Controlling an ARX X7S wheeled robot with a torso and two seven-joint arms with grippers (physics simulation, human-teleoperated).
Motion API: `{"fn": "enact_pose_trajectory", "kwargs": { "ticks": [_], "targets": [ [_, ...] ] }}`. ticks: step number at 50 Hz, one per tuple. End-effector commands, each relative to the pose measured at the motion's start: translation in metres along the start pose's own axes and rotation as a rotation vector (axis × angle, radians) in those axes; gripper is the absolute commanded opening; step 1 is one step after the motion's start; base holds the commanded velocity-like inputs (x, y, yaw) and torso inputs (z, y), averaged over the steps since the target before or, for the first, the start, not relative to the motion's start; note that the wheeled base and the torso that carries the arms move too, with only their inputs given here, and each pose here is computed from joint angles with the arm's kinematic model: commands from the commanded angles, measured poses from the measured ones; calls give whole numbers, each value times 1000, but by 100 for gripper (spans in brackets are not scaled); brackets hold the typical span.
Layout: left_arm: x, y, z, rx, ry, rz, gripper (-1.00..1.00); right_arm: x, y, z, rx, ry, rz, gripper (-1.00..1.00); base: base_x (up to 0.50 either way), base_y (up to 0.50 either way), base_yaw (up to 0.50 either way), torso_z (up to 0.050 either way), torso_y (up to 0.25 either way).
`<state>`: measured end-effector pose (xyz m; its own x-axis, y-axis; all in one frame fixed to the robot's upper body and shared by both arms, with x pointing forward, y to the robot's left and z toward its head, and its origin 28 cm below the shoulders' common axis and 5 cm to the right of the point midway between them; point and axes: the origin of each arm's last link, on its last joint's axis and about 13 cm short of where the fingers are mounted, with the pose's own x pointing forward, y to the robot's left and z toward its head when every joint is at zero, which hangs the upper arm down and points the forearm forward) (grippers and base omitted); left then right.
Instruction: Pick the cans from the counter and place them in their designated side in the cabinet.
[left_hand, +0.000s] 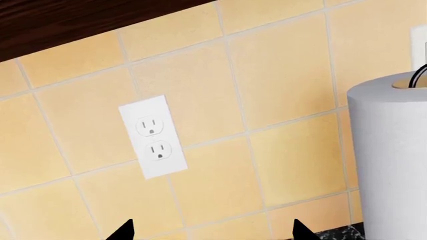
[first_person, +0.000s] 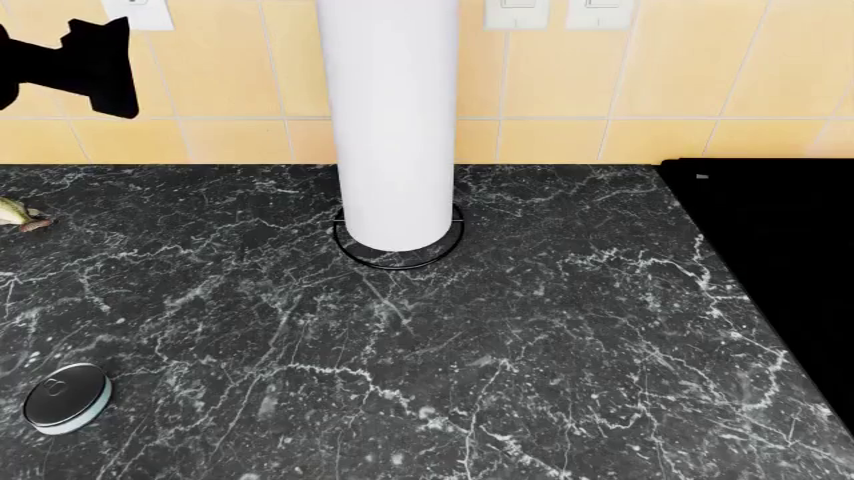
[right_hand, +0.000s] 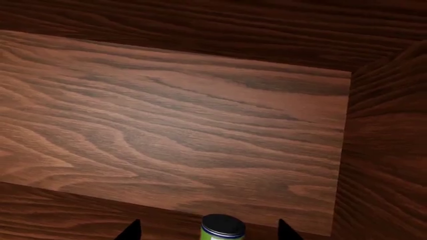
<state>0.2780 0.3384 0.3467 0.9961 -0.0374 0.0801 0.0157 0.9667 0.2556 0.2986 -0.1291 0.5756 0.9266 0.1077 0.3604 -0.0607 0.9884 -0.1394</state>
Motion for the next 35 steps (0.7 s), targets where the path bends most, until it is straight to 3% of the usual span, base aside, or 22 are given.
{"fn": "enact_pose_trajectory", "kwargs": {
  "ticks": [1,6,35],
  "targets": [
    [1,0,0,0,-2,-1,100,0,0,1,-1,-2,0,100,0,0,0,0,0],
    [0,0,1,-1,-5,-2,100,0,0,1,-1,-2,0,100,-86,0,0,0,0],
    [0,0,-4,-14,-3,-8,100,0,0,1,-1,-2,0,100,-366,0,0,1,0]
  ]
}}
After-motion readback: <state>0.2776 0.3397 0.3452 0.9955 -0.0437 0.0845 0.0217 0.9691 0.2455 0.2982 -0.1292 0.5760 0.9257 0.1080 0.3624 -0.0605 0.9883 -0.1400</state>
